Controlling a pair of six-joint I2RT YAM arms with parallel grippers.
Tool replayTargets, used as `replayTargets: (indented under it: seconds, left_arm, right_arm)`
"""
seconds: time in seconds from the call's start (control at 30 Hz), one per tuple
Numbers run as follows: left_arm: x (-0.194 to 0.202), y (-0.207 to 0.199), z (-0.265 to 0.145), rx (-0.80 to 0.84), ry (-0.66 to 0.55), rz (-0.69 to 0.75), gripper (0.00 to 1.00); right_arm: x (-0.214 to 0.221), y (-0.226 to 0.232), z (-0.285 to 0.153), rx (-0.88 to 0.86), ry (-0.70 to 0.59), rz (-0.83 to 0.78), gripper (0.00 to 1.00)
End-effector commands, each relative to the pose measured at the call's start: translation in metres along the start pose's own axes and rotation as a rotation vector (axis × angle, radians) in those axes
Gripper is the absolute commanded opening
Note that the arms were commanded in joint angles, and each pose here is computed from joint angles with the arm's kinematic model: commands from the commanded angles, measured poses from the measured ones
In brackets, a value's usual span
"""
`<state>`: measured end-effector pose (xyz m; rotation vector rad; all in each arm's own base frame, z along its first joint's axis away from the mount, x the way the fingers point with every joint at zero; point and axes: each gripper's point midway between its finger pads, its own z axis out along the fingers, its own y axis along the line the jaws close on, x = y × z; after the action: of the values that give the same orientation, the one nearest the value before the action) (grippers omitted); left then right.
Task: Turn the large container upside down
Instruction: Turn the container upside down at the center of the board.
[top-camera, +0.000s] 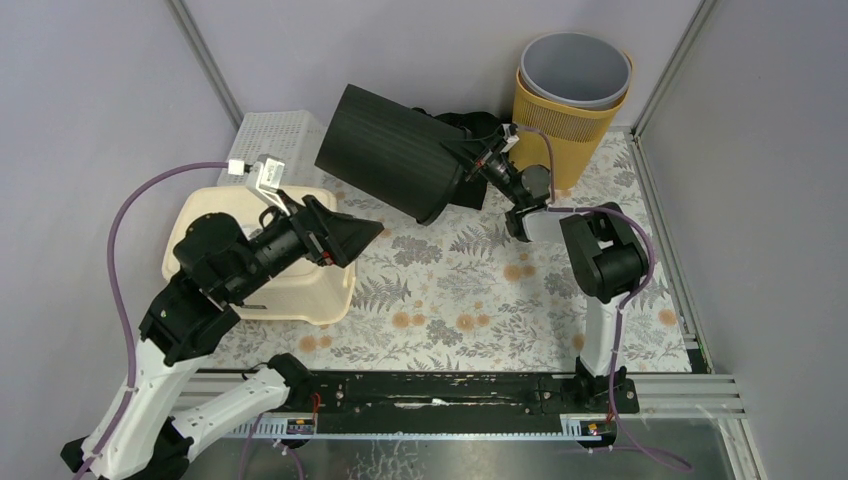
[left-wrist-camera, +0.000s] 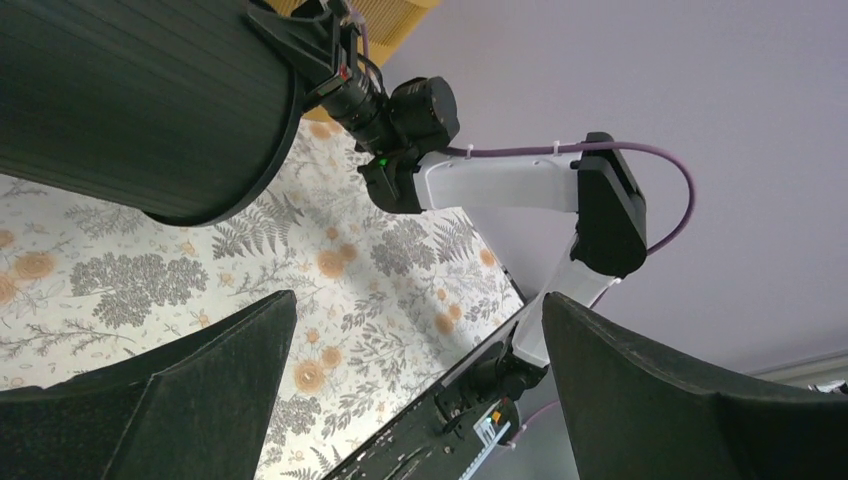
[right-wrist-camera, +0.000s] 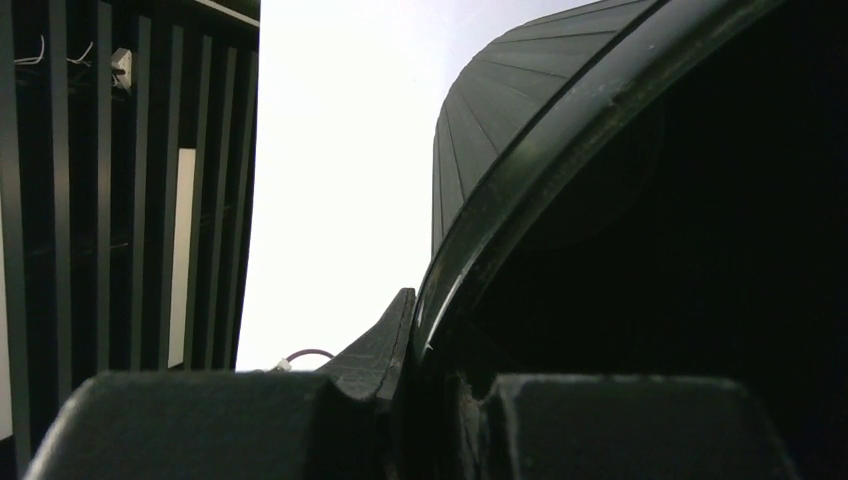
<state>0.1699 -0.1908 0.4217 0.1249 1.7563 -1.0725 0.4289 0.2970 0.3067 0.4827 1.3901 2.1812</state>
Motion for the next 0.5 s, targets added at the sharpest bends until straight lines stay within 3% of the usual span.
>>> replayTargets:
  seconds: [0.0, 0.47]
  left_arm:
    - [-0.011, 0.002, -0.006, -0.032, -0.039, 0.032, 1.00]
    - [-0.007, 0.006, -0.008, -0.044, -0.031, 0.027, 1.00]
  right_arm:
    - [0.014, 0.076, 0.013, -0.280, 0.025, -0.112, 0.00]
    - [0.020, 0.046, 0.049, -0.323, -0.013, -0.093, 0.00]
